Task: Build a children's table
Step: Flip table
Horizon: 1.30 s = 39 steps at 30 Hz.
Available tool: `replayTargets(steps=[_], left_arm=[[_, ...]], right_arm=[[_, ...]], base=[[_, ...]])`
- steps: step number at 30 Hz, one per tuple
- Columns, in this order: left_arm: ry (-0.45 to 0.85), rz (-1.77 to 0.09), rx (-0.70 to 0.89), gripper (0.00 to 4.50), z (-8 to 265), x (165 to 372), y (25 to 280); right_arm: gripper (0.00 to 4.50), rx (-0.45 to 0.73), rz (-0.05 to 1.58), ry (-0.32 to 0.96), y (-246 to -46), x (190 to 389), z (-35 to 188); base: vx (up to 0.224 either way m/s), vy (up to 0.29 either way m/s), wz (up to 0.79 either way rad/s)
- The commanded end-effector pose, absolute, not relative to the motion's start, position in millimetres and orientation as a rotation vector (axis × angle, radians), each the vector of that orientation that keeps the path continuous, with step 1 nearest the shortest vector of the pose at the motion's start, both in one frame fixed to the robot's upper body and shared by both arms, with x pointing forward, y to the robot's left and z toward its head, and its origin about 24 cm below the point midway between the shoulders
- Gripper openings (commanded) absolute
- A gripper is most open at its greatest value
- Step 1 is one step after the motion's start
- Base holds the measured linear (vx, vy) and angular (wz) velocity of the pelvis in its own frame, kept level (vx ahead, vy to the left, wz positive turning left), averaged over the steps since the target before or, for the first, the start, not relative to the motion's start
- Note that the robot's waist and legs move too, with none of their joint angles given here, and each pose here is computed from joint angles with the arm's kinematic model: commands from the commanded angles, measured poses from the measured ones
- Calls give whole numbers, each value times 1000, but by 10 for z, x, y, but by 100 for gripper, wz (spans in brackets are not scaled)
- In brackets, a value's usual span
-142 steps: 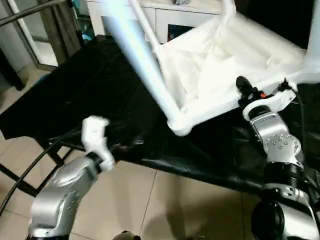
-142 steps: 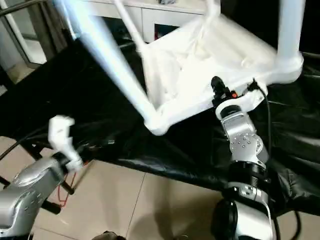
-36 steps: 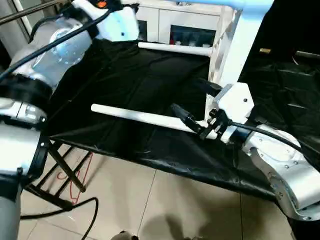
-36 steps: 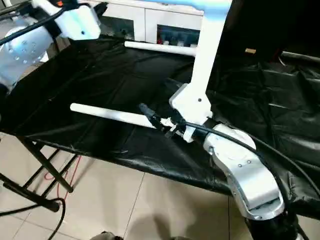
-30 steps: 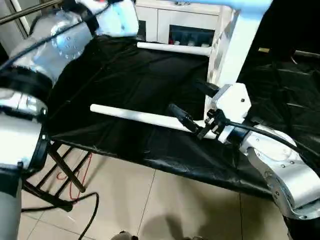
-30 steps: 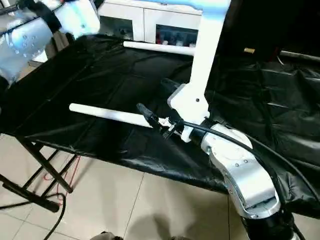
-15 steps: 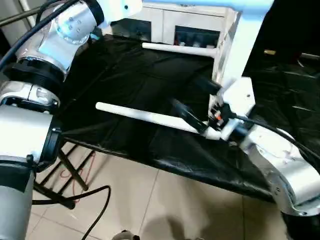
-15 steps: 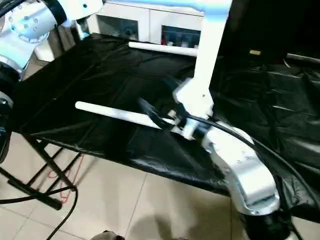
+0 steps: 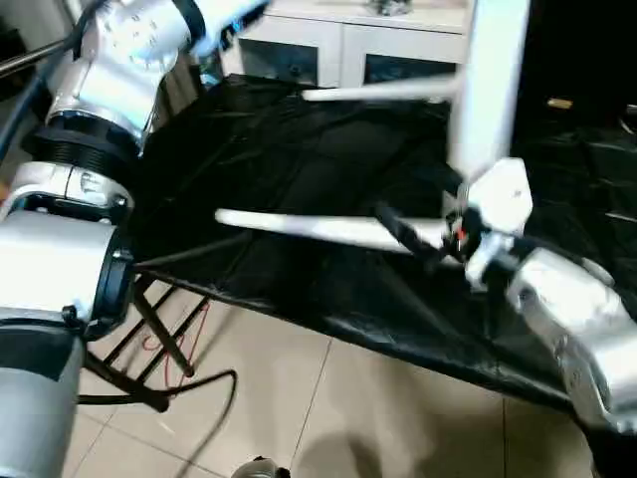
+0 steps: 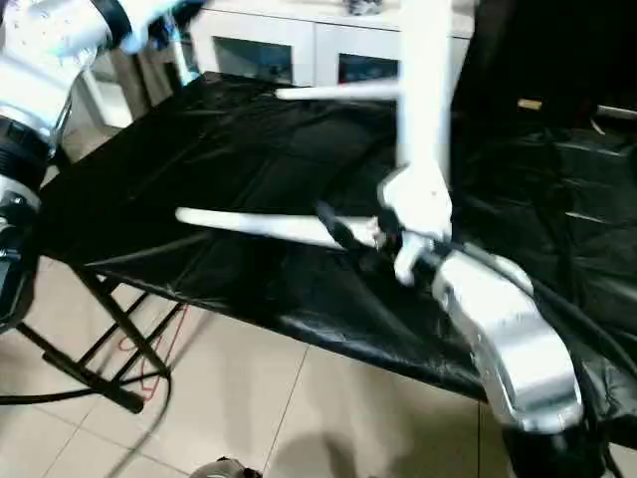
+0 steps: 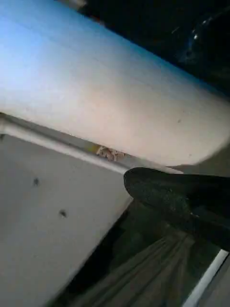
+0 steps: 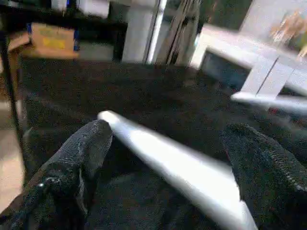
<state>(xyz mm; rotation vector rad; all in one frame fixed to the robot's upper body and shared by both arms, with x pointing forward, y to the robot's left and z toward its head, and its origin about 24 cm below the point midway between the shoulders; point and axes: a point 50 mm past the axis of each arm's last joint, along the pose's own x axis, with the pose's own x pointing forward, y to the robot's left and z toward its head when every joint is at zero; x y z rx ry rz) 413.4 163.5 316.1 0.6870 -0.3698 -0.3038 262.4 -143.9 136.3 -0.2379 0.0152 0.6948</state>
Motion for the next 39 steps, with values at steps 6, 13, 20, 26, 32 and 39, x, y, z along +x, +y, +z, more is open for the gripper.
replayTargets(steps=[6,13,20,26,32,39], left_arm=[[-326,-263,231,207,2974,4166,1797],[-318,-276,188,204,2666,4098,1845],[-281,-412,204,186,2095,3953,1743],[-225,-467,196,169,1805,3937,1687],[-177,-481,199,168,1605,3882,1673],[-127,-512,164,224,1395,3823,1691]], right_arm=[[448,-251,725,16,-1390,2575,1402],[450,-255,531,-2,-1568,2684,1443],[450,-265,439,-15,-1661,2760,1511],[450,-265,447,-6,-1617,2732,1525],[450,-277,454,10,-1609,2701,1523],[450,-273,486,15,-1546,2693,1543]], base=[[0,0,0],[0,0,0],[0,0,0],[0,0,0],[0,0,0],[0,0,0]])
